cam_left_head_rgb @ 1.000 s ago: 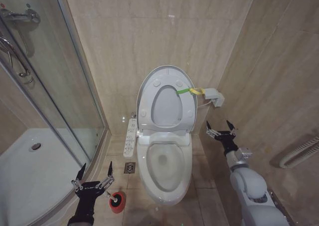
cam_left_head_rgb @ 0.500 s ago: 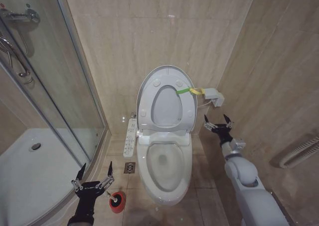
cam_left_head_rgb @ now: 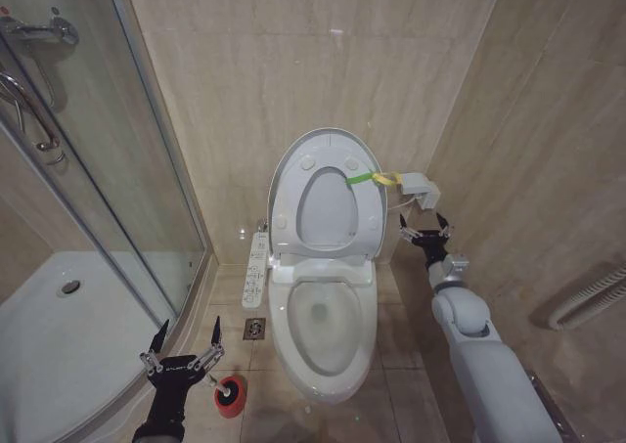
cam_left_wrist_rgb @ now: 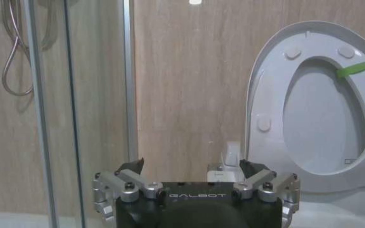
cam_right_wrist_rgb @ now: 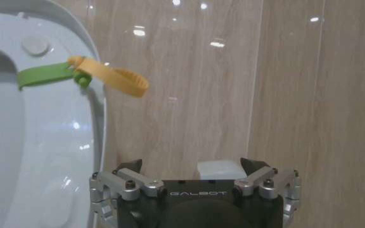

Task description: Open the toilet lid, clean the toilet bowl with a toilet brush, close the toilet lid, and flush.

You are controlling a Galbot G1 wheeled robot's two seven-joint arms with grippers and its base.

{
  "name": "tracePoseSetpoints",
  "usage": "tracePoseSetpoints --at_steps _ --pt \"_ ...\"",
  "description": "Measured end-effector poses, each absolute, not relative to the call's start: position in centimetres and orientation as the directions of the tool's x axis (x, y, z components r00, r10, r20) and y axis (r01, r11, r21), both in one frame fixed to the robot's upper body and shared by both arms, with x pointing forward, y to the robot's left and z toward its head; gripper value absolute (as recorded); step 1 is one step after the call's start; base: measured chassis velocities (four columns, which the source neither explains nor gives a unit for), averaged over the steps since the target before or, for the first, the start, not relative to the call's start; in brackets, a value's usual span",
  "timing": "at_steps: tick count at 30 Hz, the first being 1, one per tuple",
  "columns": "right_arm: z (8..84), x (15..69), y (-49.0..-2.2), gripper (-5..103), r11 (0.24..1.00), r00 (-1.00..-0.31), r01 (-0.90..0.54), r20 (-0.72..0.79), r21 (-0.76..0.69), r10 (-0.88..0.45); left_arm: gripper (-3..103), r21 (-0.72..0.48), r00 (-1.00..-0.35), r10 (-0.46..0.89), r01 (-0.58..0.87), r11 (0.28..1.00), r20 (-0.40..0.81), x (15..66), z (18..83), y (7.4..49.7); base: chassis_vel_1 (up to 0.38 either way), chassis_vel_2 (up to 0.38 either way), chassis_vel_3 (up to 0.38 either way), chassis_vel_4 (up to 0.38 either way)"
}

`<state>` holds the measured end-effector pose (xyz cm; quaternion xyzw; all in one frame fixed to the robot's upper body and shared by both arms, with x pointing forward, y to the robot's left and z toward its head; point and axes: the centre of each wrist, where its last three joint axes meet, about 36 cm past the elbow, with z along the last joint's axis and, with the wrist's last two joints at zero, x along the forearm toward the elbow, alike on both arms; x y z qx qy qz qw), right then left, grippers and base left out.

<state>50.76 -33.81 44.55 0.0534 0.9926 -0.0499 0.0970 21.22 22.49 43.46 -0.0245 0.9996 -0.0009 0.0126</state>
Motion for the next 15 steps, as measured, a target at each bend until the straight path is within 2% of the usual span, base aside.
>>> tracePoseSetpoints --at_steps 15 --pt "46.9 56.2 -33.6 100 0.987 -0.961 0.133 -0.256 -0.088 0.107 98 -0.002 -0.998 -0.049 -0.049 0.999 -0.025 21.2 43.5 22.5 0.000 0.000 0.000 0.000"
